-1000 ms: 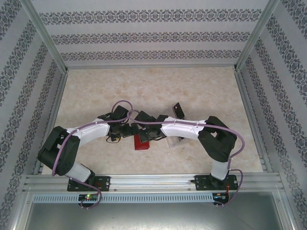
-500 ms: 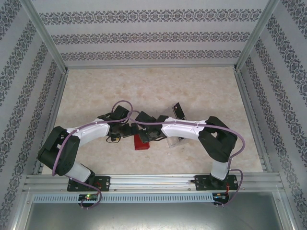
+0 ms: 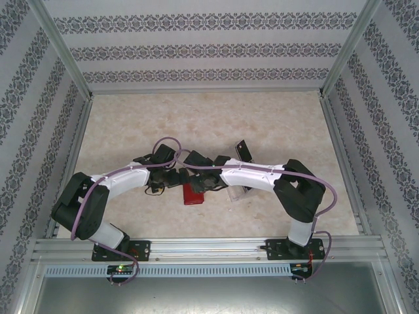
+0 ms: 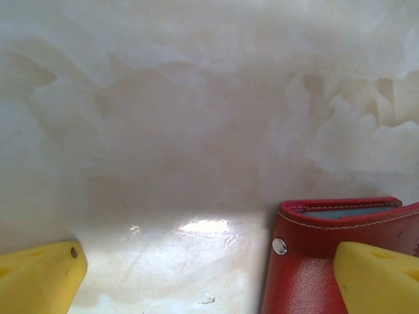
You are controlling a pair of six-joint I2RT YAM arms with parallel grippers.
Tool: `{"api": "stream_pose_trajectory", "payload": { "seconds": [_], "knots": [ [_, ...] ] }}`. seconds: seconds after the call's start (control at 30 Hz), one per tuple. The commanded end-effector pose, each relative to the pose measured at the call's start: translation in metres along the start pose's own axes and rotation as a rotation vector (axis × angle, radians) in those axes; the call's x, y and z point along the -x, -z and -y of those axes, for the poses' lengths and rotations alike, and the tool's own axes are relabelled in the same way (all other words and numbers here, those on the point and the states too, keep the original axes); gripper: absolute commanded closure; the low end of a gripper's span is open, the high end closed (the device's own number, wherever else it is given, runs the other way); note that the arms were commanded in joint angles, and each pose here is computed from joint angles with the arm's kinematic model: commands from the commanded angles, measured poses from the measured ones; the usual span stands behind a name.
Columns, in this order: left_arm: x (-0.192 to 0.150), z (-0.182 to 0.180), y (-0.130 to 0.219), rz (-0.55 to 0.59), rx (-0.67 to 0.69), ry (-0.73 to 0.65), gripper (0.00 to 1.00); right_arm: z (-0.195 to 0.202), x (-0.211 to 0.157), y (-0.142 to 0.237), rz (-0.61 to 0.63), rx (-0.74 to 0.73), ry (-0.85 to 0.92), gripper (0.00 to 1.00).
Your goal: Put the credit cards into the card holder
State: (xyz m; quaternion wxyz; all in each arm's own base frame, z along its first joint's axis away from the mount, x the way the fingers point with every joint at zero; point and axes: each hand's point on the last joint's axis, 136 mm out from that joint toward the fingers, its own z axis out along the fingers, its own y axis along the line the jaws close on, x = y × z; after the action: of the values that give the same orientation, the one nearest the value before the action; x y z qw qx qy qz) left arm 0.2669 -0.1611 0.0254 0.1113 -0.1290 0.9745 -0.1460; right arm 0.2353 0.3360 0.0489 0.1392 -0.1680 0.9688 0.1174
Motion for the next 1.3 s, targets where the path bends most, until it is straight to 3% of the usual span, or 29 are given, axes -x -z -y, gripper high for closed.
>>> {"api": "stream_pose_trajectory", "payload": {
  "seconds": [0.0, 0.63, 1.13, 1.27],
  "knots": [
    [-0.014, -0.001, -0.015, -0.049, -0.006, -0.013, 0.00, -0.007, 0.000, -0.005, -0.006, -0.019, 0.031, 0.65],
    [-0.014, 0.001, -0.015, -0.054, -0.014, -0.012, 0.00, -0.001, 0.005, -0.015, -0.013, -0.071, 0.042, 0.68],
    [-0.014, 0.001, -0.015, -0.052, -0.015, -0.012, 0.00, 0.001, 0.010, -0.010, 0.003, -0.068, 0.047, 0.99],
    [-0.013, 0.001, -0.014, -0.049, -0.012, -0.011, 0.00, -0.001, 0.011, -0.005, 0.011, -0.056, 0.050, 1.00]
  ]
}}
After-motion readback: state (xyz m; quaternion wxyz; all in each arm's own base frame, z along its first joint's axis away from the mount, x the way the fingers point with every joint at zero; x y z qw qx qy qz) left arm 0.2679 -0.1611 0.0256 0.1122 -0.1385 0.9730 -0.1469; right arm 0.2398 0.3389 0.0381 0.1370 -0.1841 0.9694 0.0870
